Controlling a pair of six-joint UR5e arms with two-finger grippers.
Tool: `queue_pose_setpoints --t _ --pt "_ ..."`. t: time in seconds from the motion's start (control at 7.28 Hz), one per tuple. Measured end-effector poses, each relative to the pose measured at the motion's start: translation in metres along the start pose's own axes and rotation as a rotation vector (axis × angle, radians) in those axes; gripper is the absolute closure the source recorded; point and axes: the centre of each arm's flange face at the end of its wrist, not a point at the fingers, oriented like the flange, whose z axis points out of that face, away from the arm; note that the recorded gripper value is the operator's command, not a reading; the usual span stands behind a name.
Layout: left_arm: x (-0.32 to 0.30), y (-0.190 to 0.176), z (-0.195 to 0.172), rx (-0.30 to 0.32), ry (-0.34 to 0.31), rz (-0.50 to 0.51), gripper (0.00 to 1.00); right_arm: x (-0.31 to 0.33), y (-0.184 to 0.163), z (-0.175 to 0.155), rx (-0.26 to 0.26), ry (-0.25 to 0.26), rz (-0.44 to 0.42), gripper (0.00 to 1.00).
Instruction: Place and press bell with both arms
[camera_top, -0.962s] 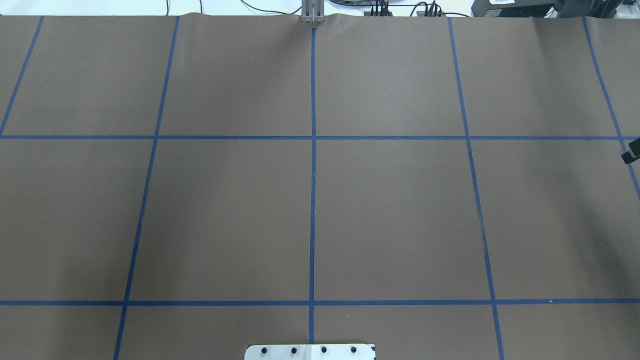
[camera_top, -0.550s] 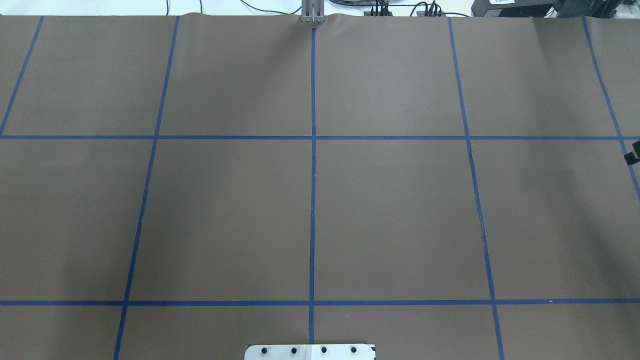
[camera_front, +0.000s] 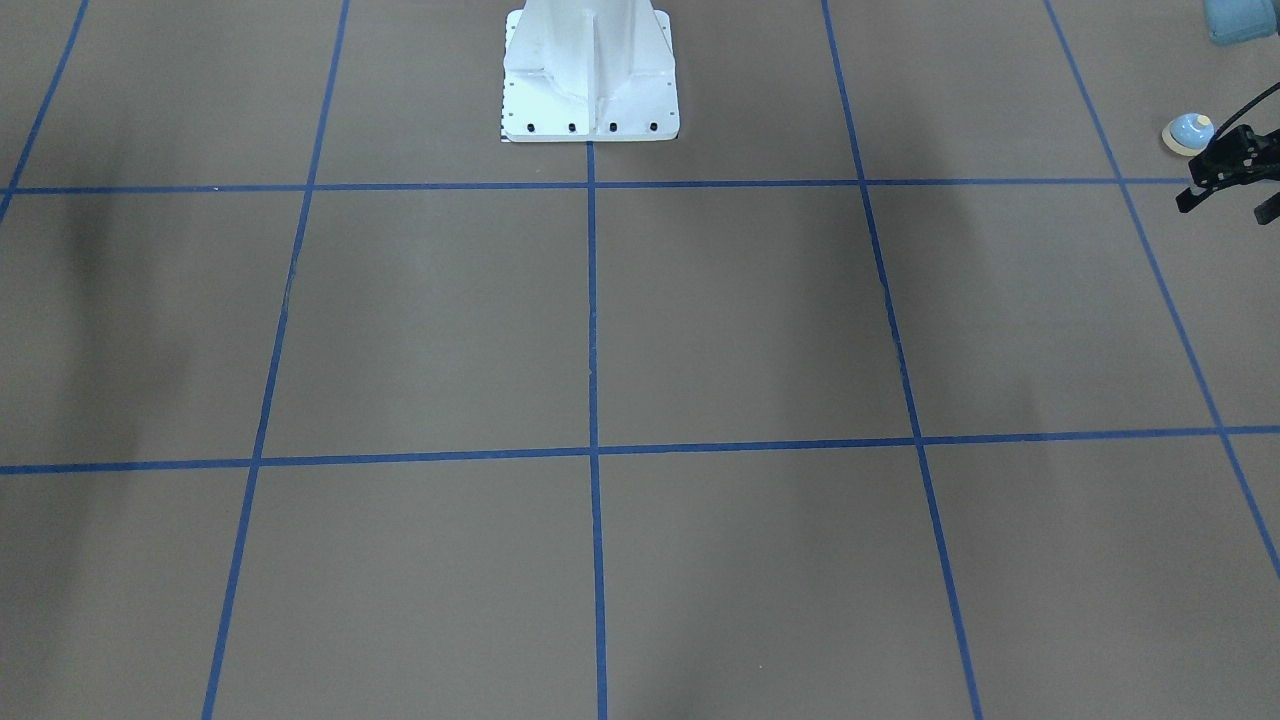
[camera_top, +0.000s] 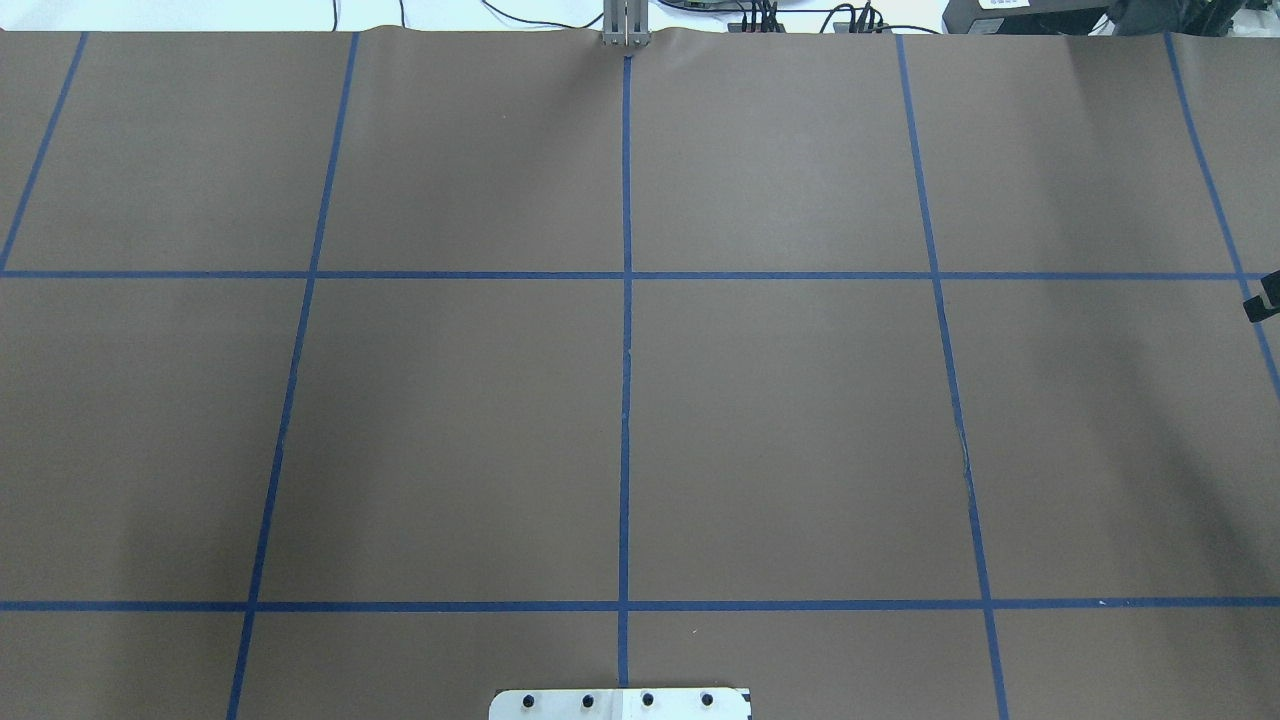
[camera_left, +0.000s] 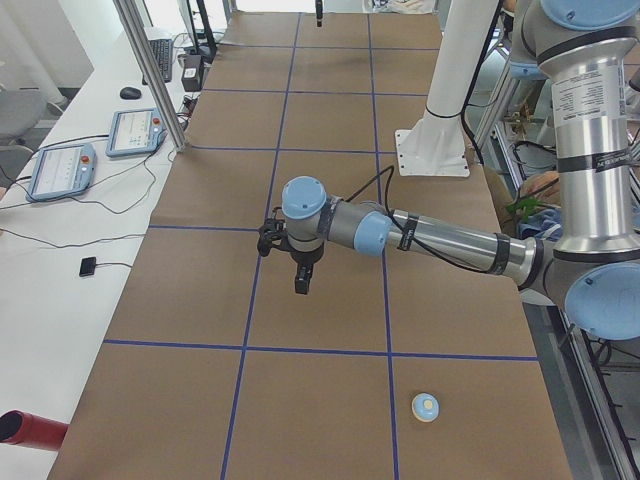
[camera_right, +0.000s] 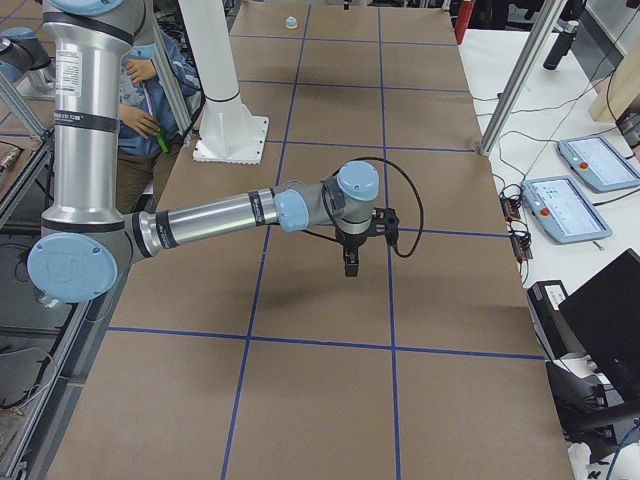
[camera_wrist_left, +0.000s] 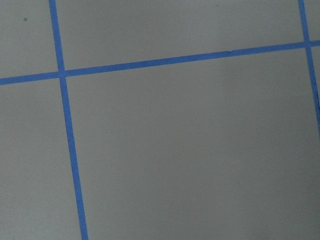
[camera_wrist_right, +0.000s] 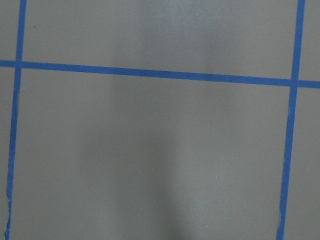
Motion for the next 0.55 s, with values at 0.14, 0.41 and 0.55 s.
queue_pose_setpoints --t 0.14,0.41,0.55 --pt "-0.004 0.001 0.003 -0.006 -0.004 -0.003 0.00 0.001 0.000 0.001 0.001 -0.005 -0.002 0.00" --pt "-0.032 0.008 0.024 -0.048 -0.017 0.071 0.00 0.010 0.000 0.012 -0.019 -0.009 0.006 0.00" --pt "-0.055 0.019 0.040 -0.087 -0.017 0.152 0.00 0.015 -0.001 0.016 -0.027 -0.007 0.012 0.00"
